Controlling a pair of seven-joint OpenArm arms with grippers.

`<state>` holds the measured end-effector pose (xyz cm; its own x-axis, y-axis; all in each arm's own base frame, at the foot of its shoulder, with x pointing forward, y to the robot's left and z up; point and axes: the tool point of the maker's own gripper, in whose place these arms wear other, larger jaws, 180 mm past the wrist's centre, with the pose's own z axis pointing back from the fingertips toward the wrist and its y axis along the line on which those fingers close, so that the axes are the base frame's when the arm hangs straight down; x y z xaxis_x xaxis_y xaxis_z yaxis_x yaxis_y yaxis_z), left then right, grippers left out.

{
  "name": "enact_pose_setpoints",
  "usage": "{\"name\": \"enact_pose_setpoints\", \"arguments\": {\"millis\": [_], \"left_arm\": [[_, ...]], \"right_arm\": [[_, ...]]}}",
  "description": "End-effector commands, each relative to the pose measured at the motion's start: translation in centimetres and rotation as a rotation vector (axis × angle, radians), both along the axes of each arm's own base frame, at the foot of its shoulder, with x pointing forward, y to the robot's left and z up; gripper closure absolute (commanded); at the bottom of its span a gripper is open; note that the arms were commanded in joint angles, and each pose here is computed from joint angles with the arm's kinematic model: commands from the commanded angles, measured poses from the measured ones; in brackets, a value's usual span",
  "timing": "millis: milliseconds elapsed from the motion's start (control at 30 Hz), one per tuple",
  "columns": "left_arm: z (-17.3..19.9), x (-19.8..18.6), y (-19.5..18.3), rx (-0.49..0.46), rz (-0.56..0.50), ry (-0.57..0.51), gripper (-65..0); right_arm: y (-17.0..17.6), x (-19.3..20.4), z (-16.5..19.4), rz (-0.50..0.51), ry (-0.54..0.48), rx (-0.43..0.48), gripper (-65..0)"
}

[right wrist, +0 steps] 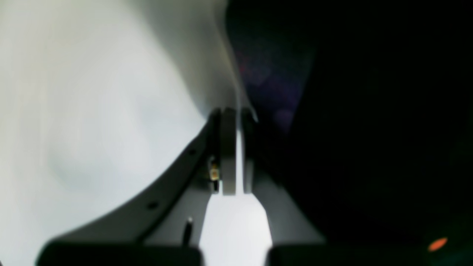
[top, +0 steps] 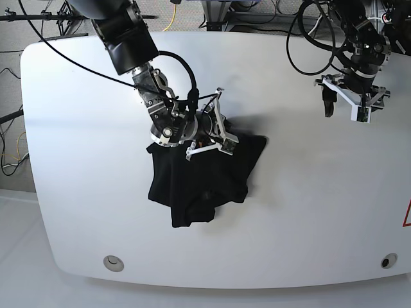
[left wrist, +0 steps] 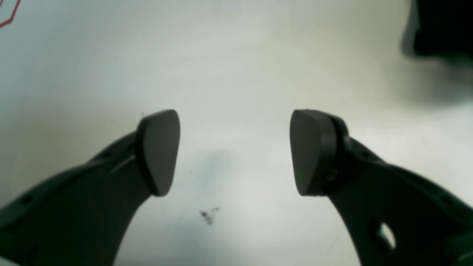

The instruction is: Fold the T-shirt properly

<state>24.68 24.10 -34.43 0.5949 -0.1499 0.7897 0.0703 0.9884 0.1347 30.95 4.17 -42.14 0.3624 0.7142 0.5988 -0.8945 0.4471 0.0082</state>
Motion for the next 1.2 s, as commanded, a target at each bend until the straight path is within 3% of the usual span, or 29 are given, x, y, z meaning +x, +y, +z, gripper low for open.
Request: {"name": "enact_pose_setpoints", "arguments": {"millis": [0, 400, 600, 867, 1167], "left_arm": [[1.0, 0.4, -0.1, -0.003, -0.005, -0.047, -42.6], [0.9, 0.2, -0.2, -0.005, -0.008, -0.041, -42.6], [1.1, 0.3, -0.2, -0.002, -0.007, -0.047, -42.6], [1.7, -0.3, 2.2, 0.038, 0.035, -0.049, -42.6], [2.9, -1.3, 5.5, 0.098, 0.101, -0.059, -42.6]], "right_arm": [[-0.8, 1.7, 0.1, -0.016, -0.021, -0.032, -1.9], [-1.6, 4.6, 1.6, -0.03, -0.067, -0.042, -1.9], [-5.4, 5.3, 3.0, -0.1, -0.121, -0.059, -1.9], [-15.4, 6.6, 6.5, -0.317, -0.226, -0.135, -1.9], [-25.6, 3.3, 9.5, -0.468, -0.323, -0.264, -1.9]]}}
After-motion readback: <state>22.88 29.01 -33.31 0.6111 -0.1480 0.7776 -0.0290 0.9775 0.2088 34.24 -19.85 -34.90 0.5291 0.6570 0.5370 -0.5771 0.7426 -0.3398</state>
